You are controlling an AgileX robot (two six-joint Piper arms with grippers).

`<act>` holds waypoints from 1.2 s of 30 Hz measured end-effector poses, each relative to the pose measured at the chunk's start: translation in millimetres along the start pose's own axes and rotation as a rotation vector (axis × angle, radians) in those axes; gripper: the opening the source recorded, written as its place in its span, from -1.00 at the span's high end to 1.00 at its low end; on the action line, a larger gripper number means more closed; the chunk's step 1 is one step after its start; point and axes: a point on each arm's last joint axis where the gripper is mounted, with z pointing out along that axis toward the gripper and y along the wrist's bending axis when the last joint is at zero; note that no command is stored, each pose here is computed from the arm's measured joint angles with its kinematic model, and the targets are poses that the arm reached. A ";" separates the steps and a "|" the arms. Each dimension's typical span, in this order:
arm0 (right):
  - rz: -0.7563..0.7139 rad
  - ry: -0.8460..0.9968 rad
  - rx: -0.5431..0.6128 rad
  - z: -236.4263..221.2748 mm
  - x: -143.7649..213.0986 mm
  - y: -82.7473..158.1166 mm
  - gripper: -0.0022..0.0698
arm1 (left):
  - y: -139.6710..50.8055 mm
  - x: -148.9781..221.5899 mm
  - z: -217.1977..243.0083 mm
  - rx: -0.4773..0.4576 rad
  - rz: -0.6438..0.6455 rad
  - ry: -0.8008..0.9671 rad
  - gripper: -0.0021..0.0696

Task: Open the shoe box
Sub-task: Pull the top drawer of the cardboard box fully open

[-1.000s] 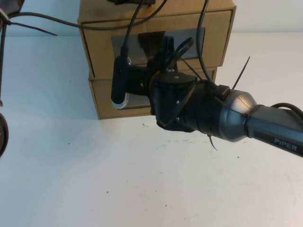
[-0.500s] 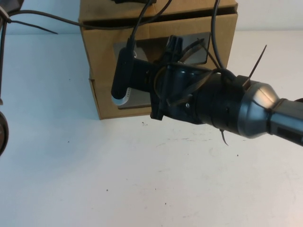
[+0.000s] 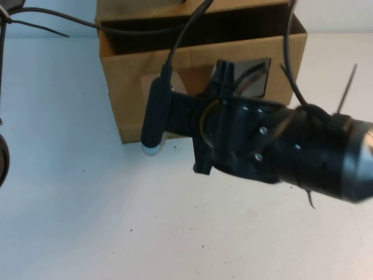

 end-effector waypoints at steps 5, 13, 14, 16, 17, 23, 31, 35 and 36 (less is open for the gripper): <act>0.029 -0.020 -0.021 -31.6 6.1 10.2 0.92 | 0.2 0.2 0.0 -0.002 -0.001 0.002 0.96; 0.032 -0.041 -0.068 -83.3 10.7 32.6 0.92 | 0.5 0.3 0.0 -0.005 0.001 0.003 0.96; 0.029 -0.042 -0.075 -87.2 10.1 35.1 0.92 | 0.6 0.3 0.0 -0.006 0.001 0.003 0.96; 0.018 -0.044 -0.084 -95.0 7.8 40.5 0.92 | 0.6 0.3 0.0 -0.006 0.001 0.003 0.96; 0.012 -0.043 -0.091 -97.8 6.7 43.8 0.92 | 0.6 0.3 0.0 -0.006 0.001 0.003 0.96; 0.014 -0.020 -0.149 -108.4 4.7 58.6 0.92 | 0.7 0.3 0.0 -0.008 0.001 0.004 0.96; 0.046 -0.013 -0.154 -109.7 4.9 59.6 0.89 | 0.8 0.3 0.0 -0.008 0.002 0.004 0.96; 0.068 0.000 -0.173 -109.9 6.0 61.3 0.55 | 0.8 0.3 0.0 -0.008 0.002 0.004 0.96; 0.072 0.008 -0.177 -110.2 6.8 61.6 0.39 | 0.8 0.3 0.0 -0.008 0.002 0.004 0.96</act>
